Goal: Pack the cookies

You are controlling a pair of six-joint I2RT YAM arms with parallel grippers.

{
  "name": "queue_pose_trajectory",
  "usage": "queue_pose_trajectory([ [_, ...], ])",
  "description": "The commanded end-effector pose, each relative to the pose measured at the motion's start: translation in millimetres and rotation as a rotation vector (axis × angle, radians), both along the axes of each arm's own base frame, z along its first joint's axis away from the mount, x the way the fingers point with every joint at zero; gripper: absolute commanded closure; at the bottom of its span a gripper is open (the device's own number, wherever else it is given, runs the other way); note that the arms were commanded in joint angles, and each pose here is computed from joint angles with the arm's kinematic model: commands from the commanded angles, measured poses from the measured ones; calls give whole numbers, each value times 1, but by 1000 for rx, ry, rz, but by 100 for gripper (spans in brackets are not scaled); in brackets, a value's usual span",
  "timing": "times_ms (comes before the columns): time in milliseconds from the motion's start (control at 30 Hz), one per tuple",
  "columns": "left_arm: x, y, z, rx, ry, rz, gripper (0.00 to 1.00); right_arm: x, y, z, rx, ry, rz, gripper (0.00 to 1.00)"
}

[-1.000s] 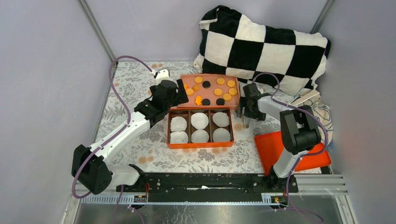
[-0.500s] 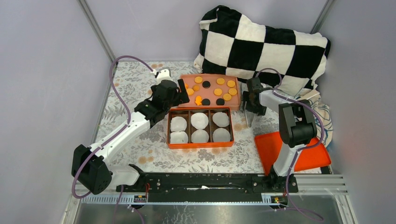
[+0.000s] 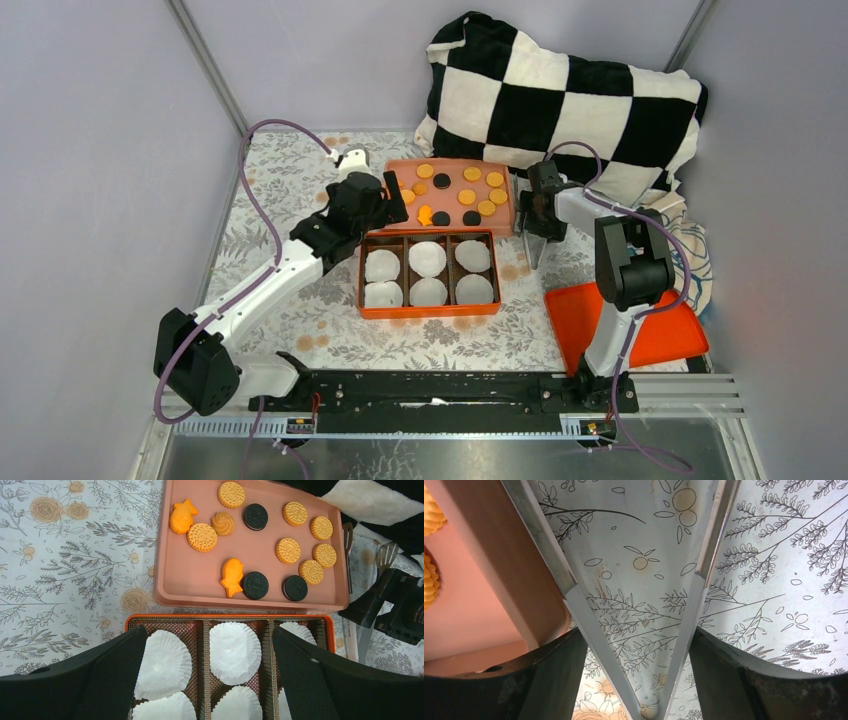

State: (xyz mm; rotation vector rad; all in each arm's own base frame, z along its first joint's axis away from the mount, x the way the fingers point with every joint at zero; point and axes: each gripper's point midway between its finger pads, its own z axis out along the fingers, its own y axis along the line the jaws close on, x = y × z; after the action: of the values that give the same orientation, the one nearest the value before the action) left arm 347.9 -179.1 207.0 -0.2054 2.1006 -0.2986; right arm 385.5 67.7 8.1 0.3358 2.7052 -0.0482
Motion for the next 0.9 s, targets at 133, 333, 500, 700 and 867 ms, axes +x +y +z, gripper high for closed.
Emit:
queue_pose_trajectory([
  [133,1,-9,1,-23,-16,-23,1,-63,13,-46,79,250,-13,25],
  [333,-1,-11,-1,-34,-10,-32,1,-77,5,-43,40,311,5,45],
  [500,-1,-13,7,-47,-23,-39,1,-69,-1,-23,2,256,25,66],
  [700,0,-16,25,-68,-57,-49,1,-52,6,43,12,109,67,68],
  [867,-2,-18,30,-81,-63,-60,1,-48,8,102,1,16,104,66],
])
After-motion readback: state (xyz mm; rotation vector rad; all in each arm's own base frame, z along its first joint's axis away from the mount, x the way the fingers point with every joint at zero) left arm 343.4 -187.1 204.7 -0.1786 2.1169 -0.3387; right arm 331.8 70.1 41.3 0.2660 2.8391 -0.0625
